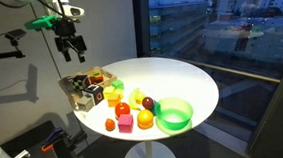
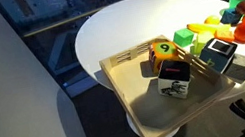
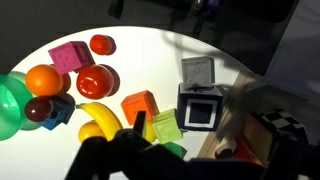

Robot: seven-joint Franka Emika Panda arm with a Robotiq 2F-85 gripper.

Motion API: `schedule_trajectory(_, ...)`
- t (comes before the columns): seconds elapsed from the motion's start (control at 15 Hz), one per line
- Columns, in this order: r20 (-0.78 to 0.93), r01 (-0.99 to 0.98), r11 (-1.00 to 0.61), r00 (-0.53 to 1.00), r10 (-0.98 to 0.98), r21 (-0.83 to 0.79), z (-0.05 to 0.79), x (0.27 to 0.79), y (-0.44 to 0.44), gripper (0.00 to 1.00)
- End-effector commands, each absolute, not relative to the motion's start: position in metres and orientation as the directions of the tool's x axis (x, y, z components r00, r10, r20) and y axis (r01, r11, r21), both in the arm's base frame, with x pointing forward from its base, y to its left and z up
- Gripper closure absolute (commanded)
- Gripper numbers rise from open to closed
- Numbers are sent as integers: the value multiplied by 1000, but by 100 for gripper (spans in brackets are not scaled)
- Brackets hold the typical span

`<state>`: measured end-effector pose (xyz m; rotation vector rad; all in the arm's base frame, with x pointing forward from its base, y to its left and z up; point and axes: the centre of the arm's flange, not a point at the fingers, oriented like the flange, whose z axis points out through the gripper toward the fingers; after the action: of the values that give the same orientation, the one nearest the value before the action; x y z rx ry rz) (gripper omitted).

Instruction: Move the black and white cube from the table to the tray

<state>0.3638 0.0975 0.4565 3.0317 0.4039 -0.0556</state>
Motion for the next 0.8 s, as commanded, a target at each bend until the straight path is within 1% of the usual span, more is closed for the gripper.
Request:
schedule_trajectory(0.0,-47,263,-962,965,260,77,457,364,97,0)
schedule_trajectory(0.73,-47,260,-963,965,257,75,456,366,98,0)
